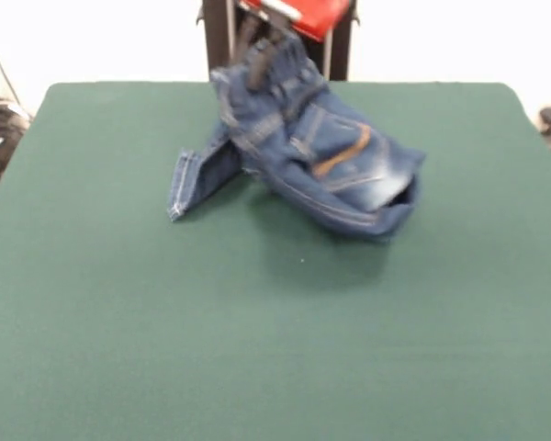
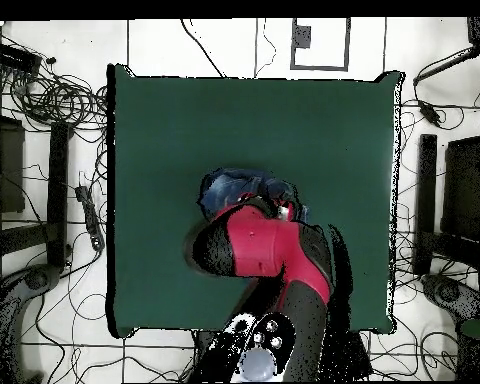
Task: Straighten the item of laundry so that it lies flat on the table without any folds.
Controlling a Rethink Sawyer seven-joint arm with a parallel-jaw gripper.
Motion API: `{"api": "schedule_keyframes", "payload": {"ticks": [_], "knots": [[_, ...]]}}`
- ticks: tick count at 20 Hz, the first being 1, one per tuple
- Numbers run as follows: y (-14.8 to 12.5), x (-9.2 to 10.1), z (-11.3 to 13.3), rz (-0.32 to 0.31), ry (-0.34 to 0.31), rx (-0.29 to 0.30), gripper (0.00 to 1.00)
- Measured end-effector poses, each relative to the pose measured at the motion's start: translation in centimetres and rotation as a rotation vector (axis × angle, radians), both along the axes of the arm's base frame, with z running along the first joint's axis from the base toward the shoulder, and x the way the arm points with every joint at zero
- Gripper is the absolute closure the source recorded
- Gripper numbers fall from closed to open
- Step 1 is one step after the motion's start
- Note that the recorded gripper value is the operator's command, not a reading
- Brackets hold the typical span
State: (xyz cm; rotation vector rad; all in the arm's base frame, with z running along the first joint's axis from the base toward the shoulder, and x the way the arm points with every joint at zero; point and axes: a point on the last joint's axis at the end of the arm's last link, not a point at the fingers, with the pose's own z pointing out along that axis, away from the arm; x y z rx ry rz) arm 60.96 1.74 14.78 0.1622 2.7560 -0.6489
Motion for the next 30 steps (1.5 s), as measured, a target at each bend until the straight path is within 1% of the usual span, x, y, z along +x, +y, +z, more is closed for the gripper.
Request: {"api": "schedule_keyframes", "payload": {"ticks": [1, 2, 4, 5, 6, 8, 10, 11, 12, 13, 14, 15, 17, 18, 21, 24, 25, 30], "knots": [[-0.5, 0.0, 0.7, -0.004, -0.003, -0.015, 1.00], [-1.5, -0.2, 2.3, -0.010, -0.003, -0.054, 1.00], [-1.9, -0.5, 3.7, -0.011, -0.001, -0.089, 1.00], [-2.0, -1.0, 5.8, -0.008, 0.006, -0.145, 1.00], [-1.9, -1.1, 6.5, -0.006, 0.009, -0.164, 1.00], [-1.4, -1.7, 8.6, -0.004, 0.020, -0.217, 1.00], [-0.7, -2.3, 10.6, -0.009, 0.031, -0.258, 1.00], [-0.3, -2.7, 11.7, -0.016, 0.038, -0.281, 1.00], [0.0, -2.9, 12.4, -0.022, 0.043, -0.293, 1.00], [0.7, -3.4, 14.1, -0.041, 0.056, -0.321, 1.00], [0.9, -3.6, 14.6, -0.047, 0.060, -0.327, 1.00], [1.3, -3.9, 15.6, -0.062, 0.069, -0.338, 1.00], [1.9, -4.8, 18.3, -0.124, 0.102, -0.354, 1.00], [1.8, -5.0, 18.8, -0.139, 0.110, -0.354, 1.00], [1.5, -5.9, 21.1, -0.224, 0.154, -0.351, 1.00], [1.4, -6.4, 22.1, -0.263, 0.178, -0.347, 1.00], [1.5, -6.9, 23.3, -0.303, 0.203, -0.339, 1.00], [1.8, -7.5, 25.6, -0.357, 0.226, -0.320, 1.00]]}}
